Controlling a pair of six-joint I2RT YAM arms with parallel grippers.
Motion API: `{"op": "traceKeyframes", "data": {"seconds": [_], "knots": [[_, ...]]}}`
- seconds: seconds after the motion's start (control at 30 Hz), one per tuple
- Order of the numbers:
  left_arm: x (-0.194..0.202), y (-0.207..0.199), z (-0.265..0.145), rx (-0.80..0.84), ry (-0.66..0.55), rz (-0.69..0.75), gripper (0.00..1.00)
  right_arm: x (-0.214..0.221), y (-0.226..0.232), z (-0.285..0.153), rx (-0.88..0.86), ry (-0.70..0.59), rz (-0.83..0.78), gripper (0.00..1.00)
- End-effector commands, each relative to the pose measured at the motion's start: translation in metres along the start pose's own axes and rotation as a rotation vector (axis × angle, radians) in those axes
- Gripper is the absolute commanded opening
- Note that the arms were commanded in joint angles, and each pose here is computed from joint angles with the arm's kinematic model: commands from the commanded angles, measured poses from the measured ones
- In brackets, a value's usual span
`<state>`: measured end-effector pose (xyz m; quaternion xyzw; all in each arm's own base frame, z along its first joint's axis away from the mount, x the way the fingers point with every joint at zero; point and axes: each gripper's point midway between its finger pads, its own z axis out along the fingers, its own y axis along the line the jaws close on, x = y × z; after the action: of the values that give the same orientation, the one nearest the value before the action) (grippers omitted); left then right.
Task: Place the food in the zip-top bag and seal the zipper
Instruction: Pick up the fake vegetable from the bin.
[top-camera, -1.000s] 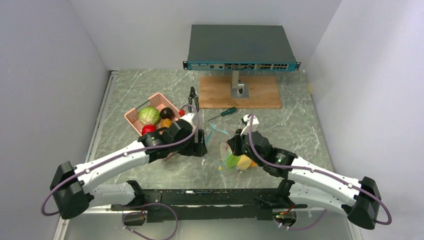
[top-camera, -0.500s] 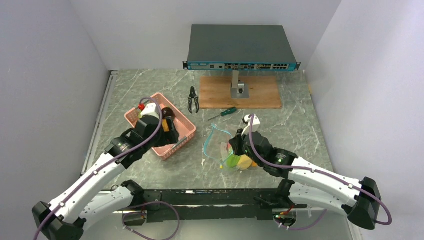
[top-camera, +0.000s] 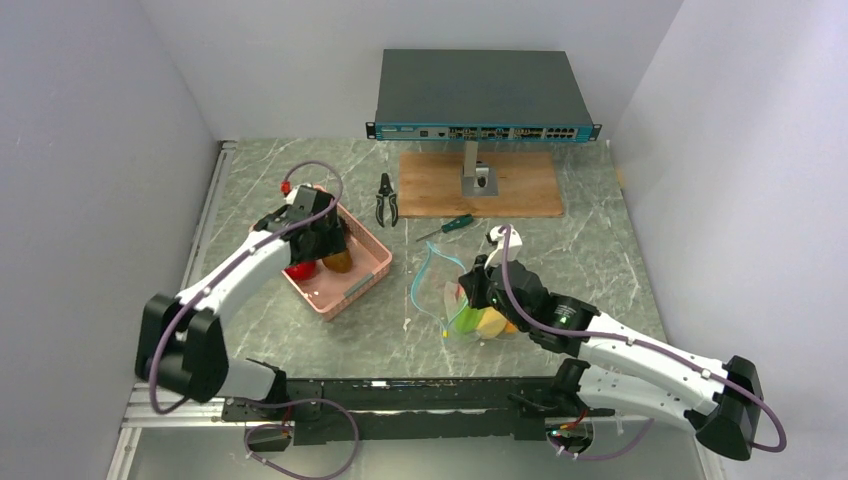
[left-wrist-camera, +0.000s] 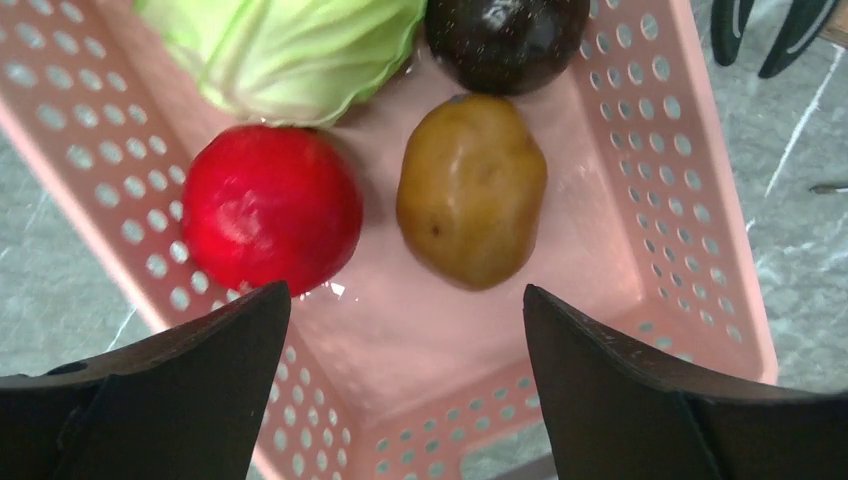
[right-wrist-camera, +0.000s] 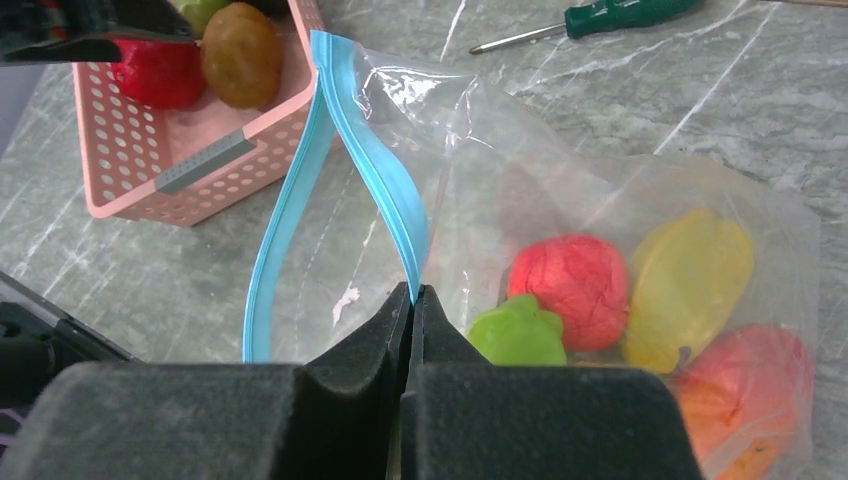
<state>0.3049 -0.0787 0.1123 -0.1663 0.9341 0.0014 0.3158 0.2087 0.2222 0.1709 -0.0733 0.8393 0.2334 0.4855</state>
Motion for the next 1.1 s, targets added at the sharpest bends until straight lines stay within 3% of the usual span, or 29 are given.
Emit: {"op": "traceKeyframes", "data": {"seconds": [0.0,0.43,0.53,0.8,1.07], "knots": [[-0.024,-0.024,0.017,0.036,-0.018,0.021,0.9,-0.022,0.005,-0.011,-0.016,-0.067,0.038,0.0],[0.01,-0.028,0.07,-0.021,0.13,0.07,0.87,-0.021,0.003,-0.018,-0.027,-0.067,0.057,0.0],[0.014,-0.029,0.072,-0.01,0.14,0.078,0.78,-0.02,0.002,-0.018,-0.021,-0.061,0.05,0.0],[0.009,-0.026,0.04,0.048,0.096,0.066,0.5,-0.022,0.003,-0.021,-0.034,-0.076,0.071,0.0],[0.016,-0.038,-0.025,0.302,0.056,0.056,0.41,-0.021,0.006,-0.015,-0.036,-0.067,0.06,0.0]]}}
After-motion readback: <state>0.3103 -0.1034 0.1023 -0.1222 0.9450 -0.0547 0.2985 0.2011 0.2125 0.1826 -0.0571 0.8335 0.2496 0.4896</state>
